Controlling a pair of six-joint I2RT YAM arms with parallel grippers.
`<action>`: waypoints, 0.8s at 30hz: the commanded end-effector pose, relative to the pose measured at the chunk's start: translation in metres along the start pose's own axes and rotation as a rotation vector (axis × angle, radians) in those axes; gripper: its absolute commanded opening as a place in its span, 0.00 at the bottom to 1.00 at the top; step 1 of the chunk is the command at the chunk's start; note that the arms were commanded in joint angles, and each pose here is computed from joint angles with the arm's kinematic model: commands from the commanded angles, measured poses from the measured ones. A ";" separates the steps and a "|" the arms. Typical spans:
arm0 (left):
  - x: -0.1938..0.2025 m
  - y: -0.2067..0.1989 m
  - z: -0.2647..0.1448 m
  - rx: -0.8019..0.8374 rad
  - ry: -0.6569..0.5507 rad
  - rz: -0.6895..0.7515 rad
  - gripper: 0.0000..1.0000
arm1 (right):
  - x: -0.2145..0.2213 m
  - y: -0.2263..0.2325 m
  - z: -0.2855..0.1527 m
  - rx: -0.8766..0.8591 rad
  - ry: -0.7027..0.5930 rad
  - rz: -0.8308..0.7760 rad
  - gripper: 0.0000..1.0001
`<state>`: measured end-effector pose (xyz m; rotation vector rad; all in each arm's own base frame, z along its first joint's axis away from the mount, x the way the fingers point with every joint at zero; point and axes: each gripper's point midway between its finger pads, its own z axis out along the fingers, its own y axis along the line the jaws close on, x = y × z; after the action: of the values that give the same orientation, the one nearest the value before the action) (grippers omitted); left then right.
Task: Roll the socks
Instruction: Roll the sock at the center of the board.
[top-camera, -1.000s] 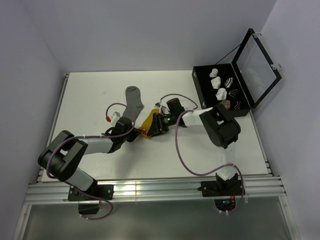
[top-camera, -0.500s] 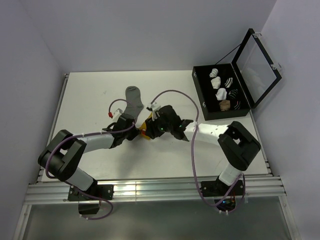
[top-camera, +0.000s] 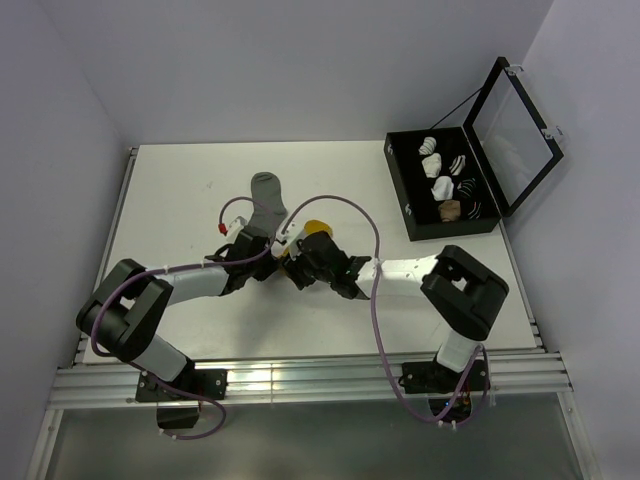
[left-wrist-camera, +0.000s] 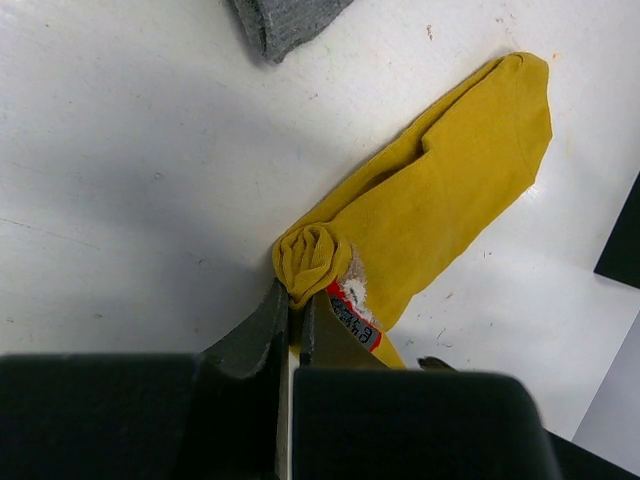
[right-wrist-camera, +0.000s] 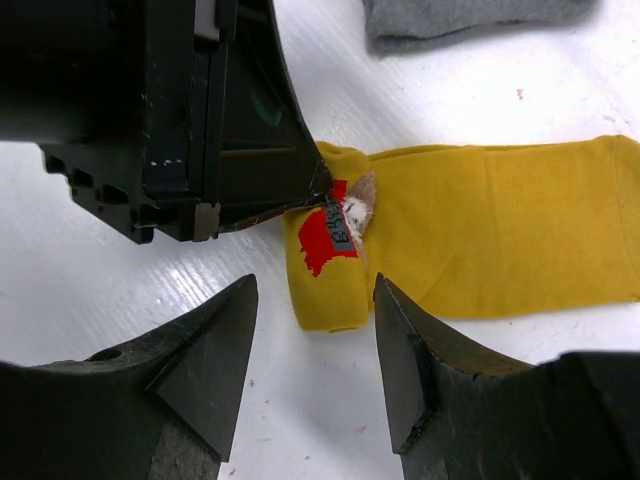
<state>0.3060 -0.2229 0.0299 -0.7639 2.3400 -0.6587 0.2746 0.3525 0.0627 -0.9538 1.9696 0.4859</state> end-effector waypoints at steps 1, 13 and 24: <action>0.011 0.017 0.001 -0.065 0.055 0.039 0.00 | -0.014 -0.001 0.010 0.034 -0.040 -0.065 0.58; 0.012 0.012 -0.002 -0.042 0.059 0.036 0.00 | 0.031 0.012 0.034 0.029 0.079 -0.111 0.57; 0.006 0.006 -0.009 -0.007 0.046 0.030 0.09 | 0.050 0.011 0.036 0.032 0.161 -0.097 0.00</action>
<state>0.3079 -0.2187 0.0303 -0.7806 2.3449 -0.6688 0.2819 0.3631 0.0216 -1.0240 1.9846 0.3412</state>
